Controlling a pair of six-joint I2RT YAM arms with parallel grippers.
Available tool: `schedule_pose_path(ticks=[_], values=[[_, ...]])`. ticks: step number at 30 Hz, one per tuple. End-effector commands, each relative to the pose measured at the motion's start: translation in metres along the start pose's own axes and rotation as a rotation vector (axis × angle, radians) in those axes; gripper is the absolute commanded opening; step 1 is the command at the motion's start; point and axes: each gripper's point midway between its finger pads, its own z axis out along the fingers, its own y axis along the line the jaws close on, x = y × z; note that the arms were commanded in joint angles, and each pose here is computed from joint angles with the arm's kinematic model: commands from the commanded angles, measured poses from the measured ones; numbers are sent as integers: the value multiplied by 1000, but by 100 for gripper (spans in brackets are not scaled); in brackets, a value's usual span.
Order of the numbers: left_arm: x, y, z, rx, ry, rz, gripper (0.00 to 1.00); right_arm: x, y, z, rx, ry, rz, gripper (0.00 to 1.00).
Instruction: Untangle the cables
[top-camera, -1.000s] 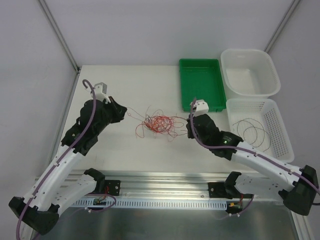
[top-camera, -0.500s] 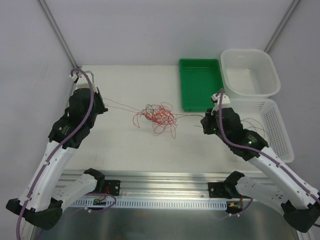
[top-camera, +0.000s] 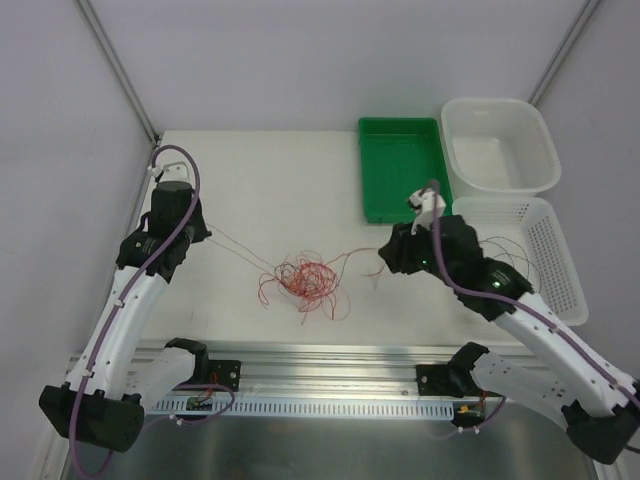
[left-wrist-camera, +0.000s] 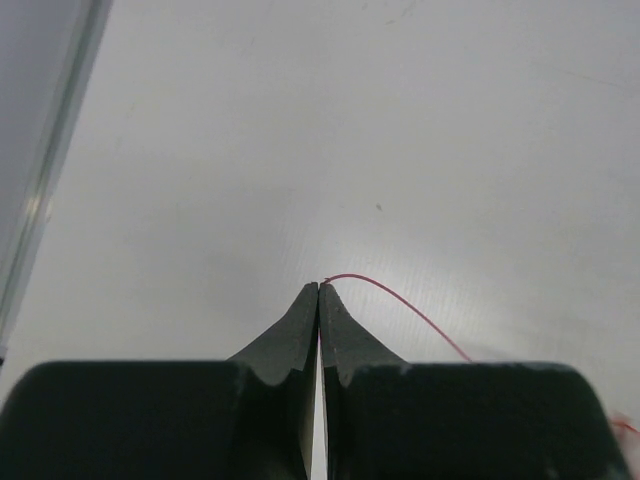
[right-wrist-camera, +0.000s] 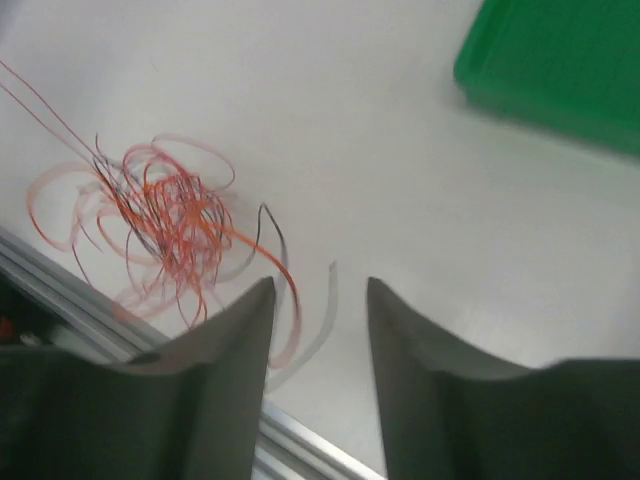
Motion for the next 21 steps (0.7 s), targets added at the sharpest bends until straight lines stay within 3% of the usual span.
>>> schedule_pose_path(ticks=[1,4,13,21], values=[[7,-43,-5,262,10,17,0,98,-17,39,78,304,73,50],[27,-66,-5,392,93,32,0,132,-19,54,111,390,69,62],[47,-74,-2,440,161,38,0,93,69,98,-41,352,-114,63],[53,-67,4,398,170,35,0,113,115,165,-132,414,-118,64]])
